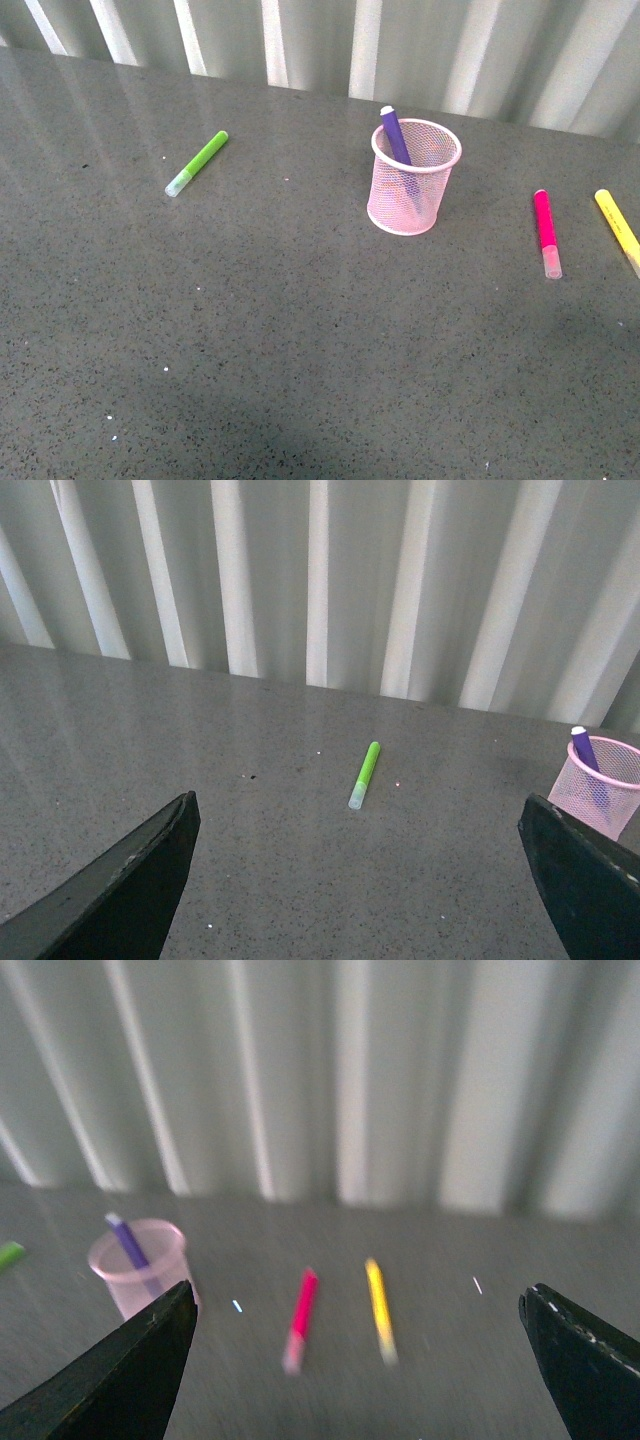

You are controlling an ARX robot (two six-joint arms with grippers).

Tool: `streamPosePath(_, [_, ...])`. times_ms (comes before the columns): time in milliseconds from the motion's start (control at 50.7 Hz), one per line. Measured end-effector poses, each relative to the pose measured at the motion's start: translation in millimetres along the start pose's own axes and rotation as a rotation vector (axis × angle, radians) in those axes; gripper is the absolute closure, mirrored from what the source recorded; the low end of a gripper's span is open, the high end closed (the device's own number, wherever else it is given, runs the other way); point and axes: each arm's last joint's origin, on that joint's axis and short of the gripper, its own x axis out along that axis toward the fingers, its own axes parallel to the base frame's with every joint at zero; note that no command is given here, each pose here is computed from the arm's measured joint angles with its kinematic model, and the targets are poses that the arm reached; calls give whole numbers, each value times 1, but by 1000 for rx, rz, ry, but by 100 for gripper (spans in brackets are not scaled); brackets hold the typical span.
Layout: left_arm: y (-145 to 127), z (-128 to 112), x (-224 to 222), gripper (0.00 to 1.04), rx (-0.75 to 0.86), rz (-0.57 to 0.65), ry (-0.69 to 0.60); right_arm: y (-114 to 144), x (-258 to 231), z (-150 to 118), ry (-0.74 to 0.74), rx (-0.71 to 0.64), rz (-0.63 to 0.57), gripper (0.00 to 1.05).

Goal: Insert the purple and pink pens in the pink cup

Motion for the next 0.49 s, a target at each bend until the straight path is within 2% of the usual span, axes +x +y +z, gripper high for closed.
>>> streamPosePath(59, [0, 0, 0, 7, 0, 2, 0, -2, 5, 2, 66, 18, -95, 7])
streamPosePath(118, [0, 0, 0, 7, 0, 0, 0, -6, 18, 15, 53, 33, -149, 7])
streamPosePath(217, [0, 0, 0, 7, 0, 0, -1, -23, 57, 71, -99, 49, -215, 7])
streamPosePath(276, [0, 0, 0, 7, 0, 1, -1, -34, 91, 101, -103, 59, -257, 7])
streamPosePath(355, [0, 0, 0, 7, 0, 0, -1, -45, 154, 119, 42, 77, -285, 7])
streamPosePath(394, [0, 0, 0, 7, 0, 0, -1, -46, 175, 117, 120, 81, -290, 7])
streamPosePath(414, [0, 0, 0, 7, 0, 0, -1, -47, 198, 113, 204, 78, -293, 7])
streamPosePath(493, [0, 0, 0, 7, 0, 0, -1, -43, 233, 103, 329, 47, -301, 7])
